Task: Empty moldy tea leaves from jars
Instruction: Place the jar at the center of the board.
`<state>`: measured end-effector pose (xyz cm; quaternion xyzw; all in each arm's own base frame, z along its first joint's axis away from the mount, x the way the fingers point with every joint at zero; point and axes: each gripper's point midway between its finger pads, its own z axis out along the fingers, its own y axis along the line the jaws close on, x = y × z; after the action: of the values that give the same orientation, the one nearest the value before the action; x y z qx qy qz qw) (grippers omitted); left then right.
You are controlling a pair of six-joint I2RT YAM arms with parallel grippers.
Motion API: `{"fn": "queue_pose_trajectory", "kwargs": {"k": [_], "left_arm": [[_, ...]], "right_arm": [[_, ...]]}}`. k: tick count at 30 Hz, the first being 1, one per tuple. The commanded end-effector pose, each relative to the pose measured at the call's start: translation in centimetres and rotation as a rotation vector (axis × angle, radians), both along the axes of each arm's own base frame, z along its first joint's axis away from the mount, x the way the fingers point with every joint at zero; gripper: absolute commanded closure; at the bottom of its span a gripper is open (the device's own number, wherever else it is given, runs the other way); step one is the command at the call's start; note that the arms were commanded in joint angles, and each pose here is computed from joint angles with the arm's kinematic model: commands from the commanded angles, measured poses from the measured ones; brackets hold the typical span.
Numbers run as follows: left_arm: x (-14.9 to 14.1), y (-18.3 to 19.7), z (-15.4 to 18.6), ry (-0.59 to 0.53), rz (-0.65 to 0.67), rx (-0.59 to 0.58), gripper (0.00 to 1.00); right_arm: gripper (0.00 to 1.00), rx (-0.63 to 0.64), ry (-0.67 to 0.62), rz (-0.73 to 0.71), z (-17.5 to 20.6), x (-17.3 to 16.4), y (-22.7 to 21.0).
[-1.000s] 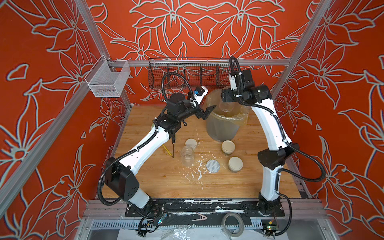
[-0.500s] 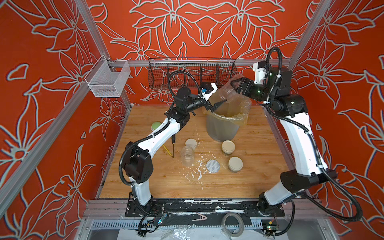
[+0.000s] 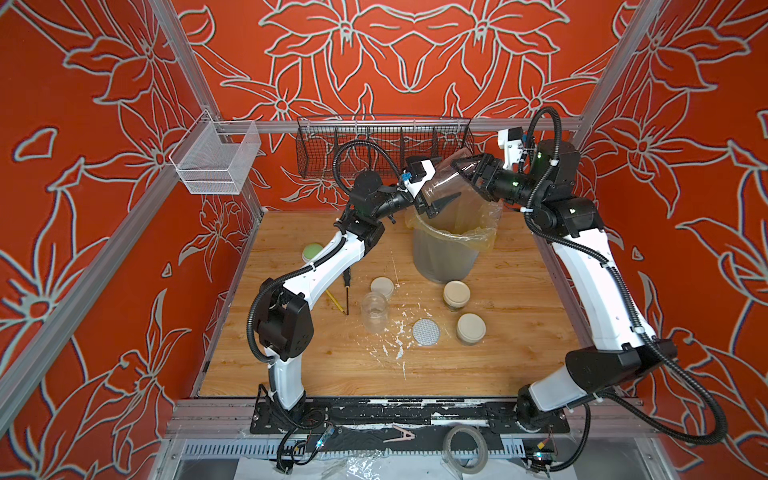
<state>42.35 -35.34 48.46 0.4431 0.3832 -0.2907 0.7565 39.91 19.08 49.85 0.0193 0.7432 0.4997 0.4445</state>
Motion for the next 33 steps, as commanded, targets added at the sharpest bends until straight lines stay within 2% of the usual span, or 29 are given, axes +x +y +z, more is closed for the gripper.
{"fn": "queue_pose_trajectory", "kwargs": {"k": [1,8,12,16,18,20,25,33], "left_arm": [[-0.1,0.4,1.3,-0.047,0.001,-0.042,0.03],[-0.5,0.5,2.2,-0.044,-0.027,-0.071,0.01],[-0.7,0.5,2.5,-0.038,-0.039,-0.072,0.15],[-0.7,0.7,2.6,-0.031,-0.046,-0.072,0.25],[-0.8,0.7,2.6,-0.023,-0.055,-0.069,0.29],[-0.9,0.8,2.8,-0.019,-0.058,-0.062,0.33],[-1.1,1.1,3.3,0.019,-0.038,-0.042,0.44],[-0.8,3.2,4.9,0.162,0.099,-0.049,0.52]], "right_arm": [[0.67,0.091,-0.044,0.079,2.9,-2.3,0.7],[0.67,0.125,-0.009,0.107,2.3,-1.9,1.3],[0.66,0.148,-0.002,0.127,2.4,-1.9,1.5],[0.62,0.157,0.003,0.138,2.4,-1.9,1.7],[0.56,0.158,0.002,0.151,2.5,-2.0,1.8],[0.44,0.157,-0.006,0.162,2.6,-2.2,2.0],[0.04,0.13,-0.046,0.119,2.9,-2.5,1.3],[0.03,0.115,-0.119,-0.001,4.0,-3.3,-0.8]]}}
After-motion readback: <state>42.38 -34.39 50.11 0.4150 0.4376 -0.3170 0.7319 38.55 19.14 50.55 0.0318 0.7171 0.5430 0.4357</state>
